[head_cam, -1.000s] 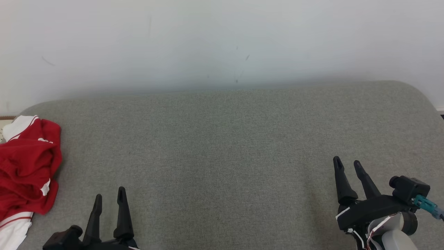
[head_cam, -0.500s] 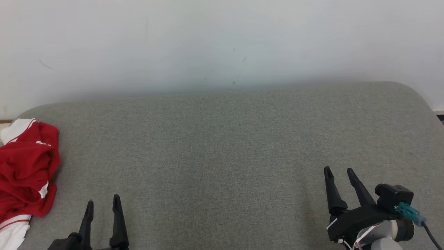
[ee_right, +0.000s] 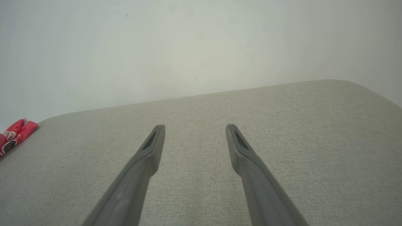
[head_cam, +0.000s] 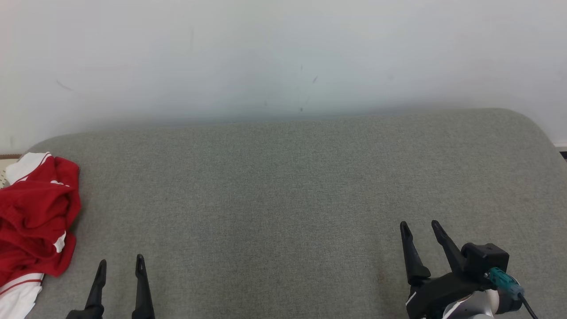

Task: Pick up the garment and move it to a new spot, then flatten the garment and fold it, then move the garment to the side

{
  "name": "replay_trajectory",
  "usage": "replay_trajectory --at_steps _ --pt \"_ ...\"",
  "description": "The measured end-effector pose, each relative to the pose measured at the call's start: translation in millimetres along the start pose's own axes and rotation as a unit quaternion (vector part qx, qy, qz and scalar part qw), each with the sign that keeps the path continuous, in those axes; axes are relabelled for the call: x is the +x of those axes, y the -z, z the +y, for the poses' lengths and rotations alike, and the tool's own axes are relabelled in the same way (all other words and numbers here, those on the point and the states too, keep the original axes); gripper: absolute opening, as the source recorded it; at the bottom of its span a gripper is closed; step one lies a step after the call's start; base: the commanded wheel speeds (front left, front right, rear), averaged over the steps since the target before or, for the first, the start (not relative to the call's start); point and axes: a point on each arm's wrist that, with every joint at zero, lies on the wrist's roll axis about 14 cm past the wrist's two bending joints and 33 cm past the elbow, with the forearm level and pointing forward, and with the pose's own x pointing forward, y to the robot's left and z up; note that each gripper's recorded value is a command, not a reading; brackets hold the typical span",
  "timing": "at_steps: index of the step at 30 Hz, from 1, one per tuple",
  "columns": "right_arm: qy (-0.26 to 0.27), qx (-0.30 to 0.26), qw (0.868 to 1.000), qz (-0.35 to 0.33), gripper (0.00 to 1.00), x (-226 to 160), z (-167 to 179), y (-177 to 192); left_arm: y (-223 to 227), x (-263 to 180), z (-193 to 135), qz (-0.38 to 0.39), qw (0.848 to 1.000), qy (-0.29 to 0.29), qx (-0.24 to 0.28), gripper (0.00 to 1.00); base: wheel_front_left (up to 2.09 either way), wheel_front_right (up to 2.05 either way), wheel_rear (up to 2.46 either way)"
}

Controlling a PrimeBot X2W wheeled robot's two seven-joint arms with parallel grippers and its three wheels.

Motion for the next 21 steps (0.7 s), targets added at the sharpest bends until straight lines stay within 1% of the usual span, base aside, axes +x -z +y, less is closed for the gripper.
replay_trajectory --at_steps 5,13,17,21 --pt "-0.006 -0.016 1.0 -0.009 1.0 0 5 -6 -1 -3 6 -0.003 1.0 -0.006 0.02 1.0 0.0 0.0 0.0" --pt "-0.008 -0.04 0.999 -0.02 1.0 -5 10 -13 -5 -8 11 -0.01 0.998 -0.008 0.066 1.0 0.0 0.0 0.0" --pt "-0.011 -0.049 0.999 -0.019 1.0 -8 13 -12 -5 -9 11 -0.012 0.997 -0.004 0.075 1.0 0.0 0.0 0.0" --pt "-0.01 -0.05 0.999 -0.019 1.0 -8 13 -14 -4 -10 10 -0.008 0.997 0.003 0.071 1.0 0.0 0.0 0.0"
